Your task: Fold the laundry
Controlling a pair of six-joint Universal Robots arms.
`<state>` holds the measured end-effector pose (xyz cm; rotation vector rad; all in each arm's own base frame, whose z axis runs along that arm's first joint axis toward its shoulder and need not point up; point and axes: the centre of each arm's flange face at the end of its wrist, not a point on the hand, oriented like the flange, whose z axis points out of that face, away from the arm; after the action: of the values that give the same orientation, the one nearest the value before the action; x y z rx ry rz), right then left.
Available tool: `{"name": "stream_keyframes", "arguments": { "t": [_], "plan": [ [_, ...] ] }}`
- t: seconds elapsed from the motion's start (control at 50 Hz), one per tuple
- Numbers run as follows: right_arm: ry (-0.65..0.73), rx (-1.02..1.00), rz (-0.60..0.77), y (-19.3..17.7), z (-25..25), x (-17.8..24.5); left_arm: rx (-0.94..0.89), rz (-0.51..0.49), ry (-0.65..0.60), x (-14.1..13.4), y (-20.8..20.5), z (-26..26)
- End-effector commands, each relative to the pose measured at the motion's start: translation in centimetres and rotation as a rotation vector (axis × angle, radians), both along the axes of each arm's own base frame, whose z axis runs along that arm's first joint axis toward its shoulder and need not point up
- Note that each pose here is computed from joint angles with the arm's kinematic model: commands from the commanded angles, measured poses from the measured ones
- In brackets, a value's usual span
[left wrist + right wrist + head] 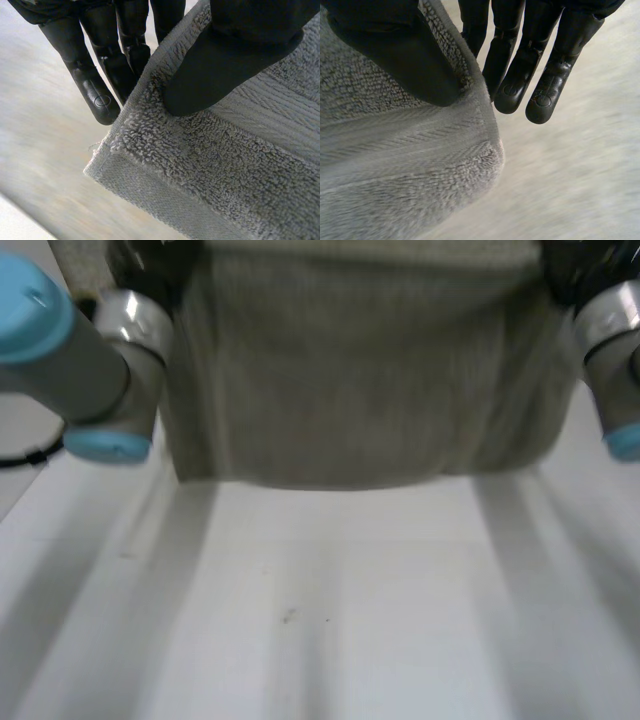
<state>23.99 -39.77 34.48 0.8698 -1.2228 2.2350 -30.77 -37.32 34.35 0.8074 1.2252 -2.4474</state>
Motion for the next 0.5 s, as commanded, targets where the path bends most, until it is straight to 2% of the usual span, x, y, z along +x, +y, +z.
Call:
{"name": "stream_keyframes", "arguments": {
  "t": [0.02, 0.12, 0.16, 0.22, 0.26, 0.3, 0.32, 0.4, 0.5],
  "plan": [
    [-0.081, -0.016, 0.046, 1.7, 2.4, -0.4, -0.086, -0.064, 0.151, 1.0, 1.6, 4.3],
    [-0.021, 0.166, 0.096, 2.6, -2.2, 0.0, 0.039, -0.057, 0.124, 1.9, 1.9, 0.4],
    [-0.006, 0.216, 0.114, 2.9, -3.6, 0.0, 0.154, -0.043, 0.083, 2.5, 2.1, -3.7],
    [0.024, 0.311, 0.151, 3.6, -6.7, 0.1, 0.216, -0.039, 0.061, 2.7, 2.5, -5.9],
    [0.036, 0.363, 0.168, 3.9, -8.3, 0.1, 0.329, -0.038, 0.015, 3.1, 3.6, -10.3],
    [0.061, 0.483, 0.196, 4.7, -12.4, 0.2, 0.371, -0.043, -0.005, 3.2, 4.2, -12.1],
    [0.061, 0.484, 0.196, 4.7, -12.4, 0.2, 0.414, -0.05, -0.024, 3.4, 4.8, -14.0],
    [0.091, 0.633, 0.203, 6.2, -17.1, -0.1, 0.501, -0.062, -0.061, 3.7, 6.2, -17.5],
    [0.122, 0.728, 0.203, 8.0, -19.2, -0.5, 0.612, -0.057, -0.104, 4.6, 8.3, -20.6]
  ]
}}
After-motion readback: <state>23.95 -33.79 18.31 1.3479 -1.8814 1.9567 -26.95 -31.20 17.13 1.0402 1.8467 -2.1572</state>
